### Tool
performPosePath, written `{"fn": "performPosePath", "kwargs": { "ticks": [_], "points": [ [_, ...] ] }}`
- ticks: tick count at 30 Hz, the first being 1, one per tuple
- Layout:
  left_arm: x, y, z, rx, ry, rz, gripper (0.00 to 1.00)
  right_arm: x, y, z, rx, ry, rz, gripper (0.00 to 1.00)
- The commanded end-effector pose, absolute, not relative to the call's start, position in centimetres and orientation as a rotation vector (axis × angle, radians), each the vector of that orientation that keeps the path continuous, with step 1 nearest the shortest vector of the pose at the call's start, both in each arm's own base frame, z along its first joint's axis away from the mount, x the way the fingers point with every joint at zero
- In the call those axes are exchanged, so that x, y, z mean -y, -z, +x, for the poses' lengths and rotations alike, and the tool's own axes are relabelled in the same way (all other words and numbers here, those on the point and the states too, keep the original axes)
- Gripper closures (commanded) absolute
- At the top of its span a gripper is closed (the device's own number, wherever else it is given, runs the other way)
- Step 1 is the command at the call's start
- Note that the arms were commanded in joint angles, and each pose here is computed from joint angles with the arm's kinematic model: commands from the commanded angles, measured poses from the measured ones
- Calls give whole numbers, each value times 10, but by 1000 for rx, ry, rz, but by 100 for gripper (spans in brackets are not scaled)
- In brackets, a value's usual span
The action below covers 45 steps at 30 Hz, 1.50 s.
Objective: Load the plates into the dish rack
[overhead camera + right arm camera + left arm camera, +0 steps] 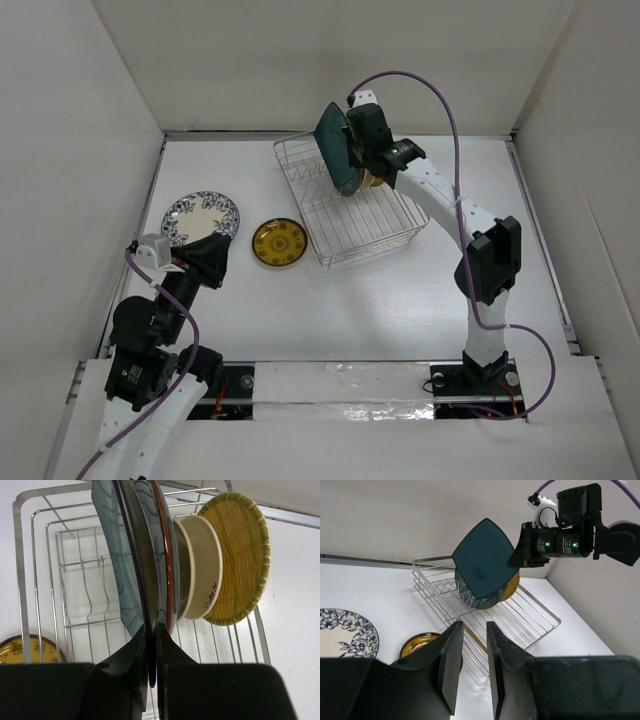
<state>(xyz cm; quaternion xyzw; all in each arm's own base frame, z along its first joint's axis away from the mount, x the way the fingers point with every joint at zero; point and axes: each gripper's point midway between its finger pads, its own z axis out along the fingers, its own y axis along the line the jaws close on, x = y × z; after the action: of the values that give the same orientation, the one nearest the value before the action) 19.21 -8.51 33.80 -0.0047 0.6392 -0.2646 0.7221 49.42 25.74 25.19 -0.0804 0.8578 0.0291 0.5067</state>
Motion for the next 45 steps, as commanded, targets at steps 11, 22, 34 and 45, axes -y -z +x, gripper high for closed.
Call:
{"fn": "performPosePath", "kwargs": {
  "ticks": [11,22,34,45],
  "points": [
    [84,-351,192,-1375,580,-7,77,-247,-341,507,-1822,22,-51,100],
    [85,-351,194,-1378,580,-5,77,-245,-353,495,-1787,-5,-44,100],
    [85,-350,197,-1386,573,-9,77,-254,-309,505,-1866,2,-90,100],
    [77,-335,212,-1455,525,-95,79,-285,-252,516,-1953,45,-137,100]
  ]
}}
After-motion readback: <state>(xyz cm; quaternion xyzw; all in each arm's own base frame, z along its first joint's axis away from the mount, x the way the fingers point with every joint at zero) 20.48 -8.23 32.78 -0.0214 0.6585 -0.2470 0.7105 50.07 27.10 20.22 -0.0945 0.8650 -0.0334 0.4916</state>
